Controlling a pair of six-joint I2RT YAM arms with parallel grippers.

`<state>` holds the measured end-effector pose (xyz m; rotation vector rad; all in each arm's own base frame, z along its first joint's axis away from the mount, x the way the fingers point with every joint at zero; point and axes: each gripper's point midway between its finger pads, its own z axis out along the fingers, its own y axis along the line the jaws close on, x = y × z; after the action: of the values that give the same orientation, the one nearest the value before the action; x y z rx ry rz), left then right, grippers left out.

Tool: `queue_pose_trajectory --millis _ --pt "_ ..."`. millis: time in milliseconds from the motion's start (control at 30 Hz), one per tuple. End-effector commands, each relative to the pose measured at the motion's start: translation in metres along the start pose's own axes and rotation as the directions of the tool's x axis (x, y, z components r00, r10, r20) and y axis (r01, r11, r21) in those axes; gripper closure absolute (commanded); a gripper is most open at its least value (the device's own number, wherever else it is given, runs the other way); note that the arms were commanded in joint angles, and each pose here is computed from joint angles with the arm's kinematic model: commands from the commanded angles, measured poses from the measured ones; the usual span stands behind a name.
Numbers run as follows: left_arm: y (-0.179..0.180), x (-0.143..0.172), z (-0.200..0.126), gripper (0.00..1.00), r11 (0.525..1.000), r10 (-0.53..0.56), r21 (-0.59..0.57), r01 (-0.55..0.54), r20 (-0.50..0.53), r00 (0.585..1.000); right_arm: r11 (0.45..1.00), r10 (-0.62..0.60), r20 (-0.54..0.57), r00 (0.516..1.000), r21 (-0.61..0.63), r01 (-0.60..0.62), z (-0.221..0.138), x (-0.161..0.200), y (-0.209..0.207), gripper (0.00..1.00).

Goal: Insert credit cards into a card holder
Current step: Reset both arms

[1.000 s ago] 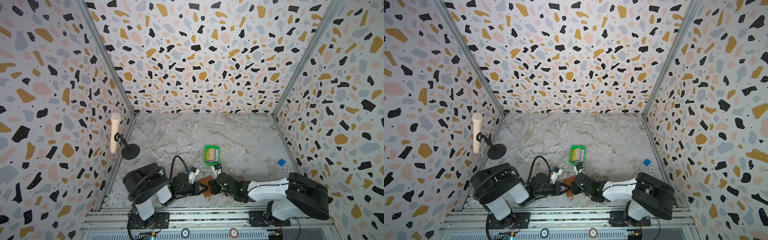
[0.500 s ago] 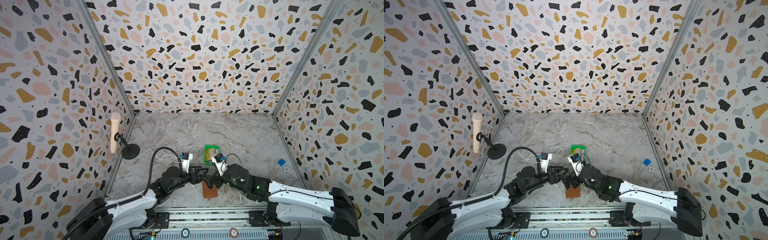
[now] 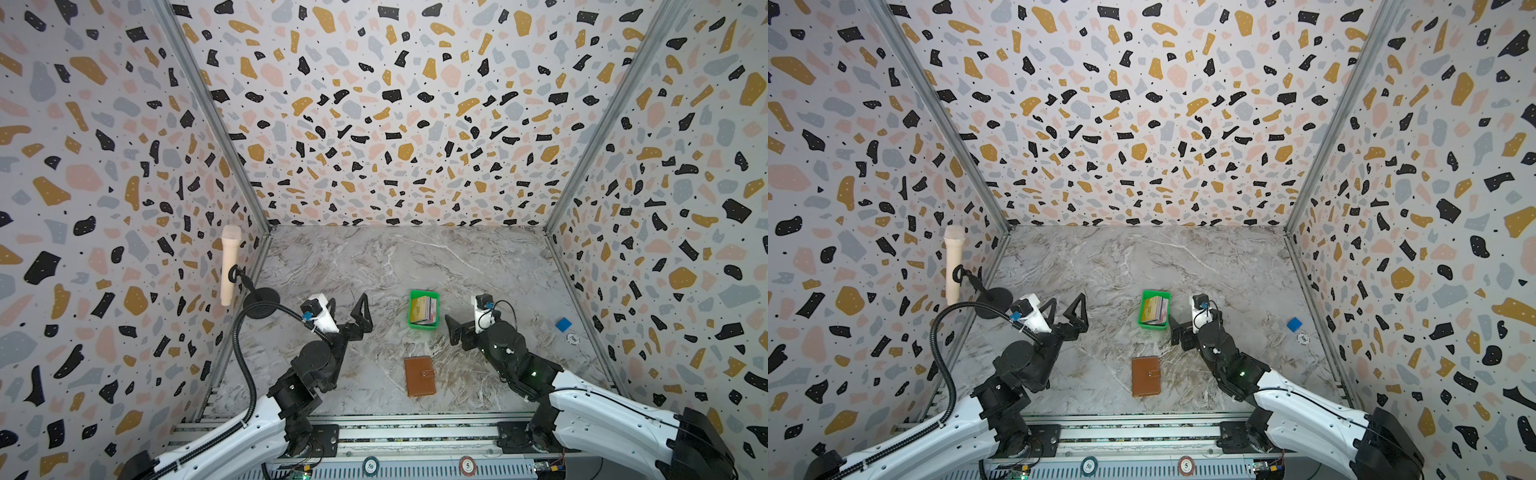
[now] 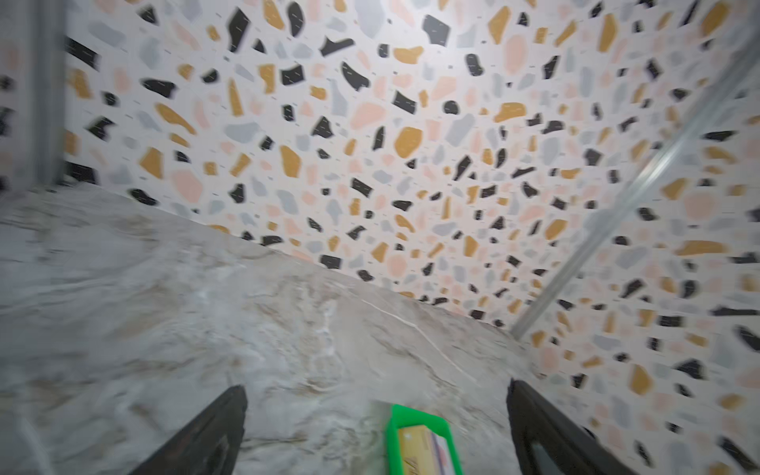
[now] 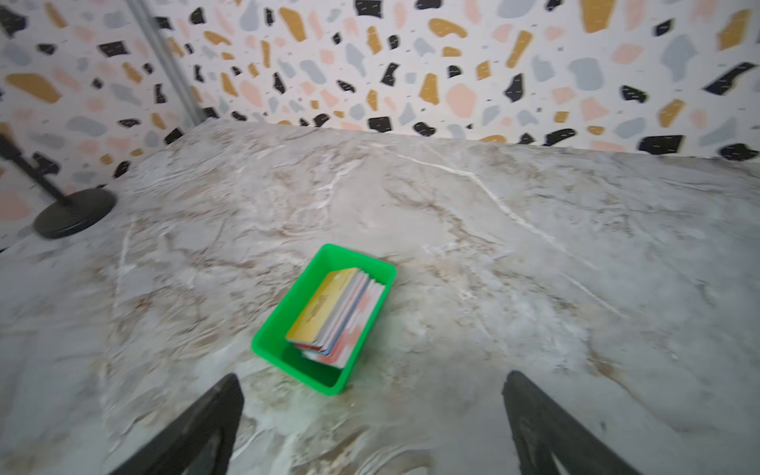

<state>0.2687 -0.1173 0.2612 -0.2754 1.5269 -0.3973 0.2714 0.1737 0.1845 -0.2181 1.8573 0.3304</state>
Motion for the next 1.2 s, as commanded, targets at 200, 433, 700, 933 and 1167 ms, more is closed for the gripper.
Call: queue_pose_trajectory --millis 200,433,700,933,1167 --pt "0.1 -0.063 0.047 0.0 0.799 0.261 -0.585 -0.142 0.125 0.957 0.996 0.087 0.107 0.99 0.016 -0.09 0.001 -0.027 -0.031 0.0" --pt "0.194 -0.017 0.059 0.0 0.573 0.343 -0.751 -0.329 -0.145 0.928 0.997 0.081 0.115 0.99 -0.004 -0.081 -0.001 -0.024 -0.031 0.01" --pt "0.223 0.024 0.066 0.0 0.623 0.34 -0.67 -0.403 -0.232 0.911 0.996 0.088 0.161 0.983 -0.027 -0.084 -0.004 -0.025 -0.03 0.01" --pt "0.212 0.042 0.065 0.0 0.71 0.381 -0.557 -0.431 -0.211 0.9 0.996 0.074 0.188 0.979 0.025 -0.08 -0.008 -0.028 -0.04 0.01" --pt "0.21 0.046 0.048 0.0 0.751 0.38 -0.527 -0.398 -0.148 0.913 0.994 0.008 0.209 0.978 0.107 -0.031 -0.009 -0.031 -0.054 0.01"
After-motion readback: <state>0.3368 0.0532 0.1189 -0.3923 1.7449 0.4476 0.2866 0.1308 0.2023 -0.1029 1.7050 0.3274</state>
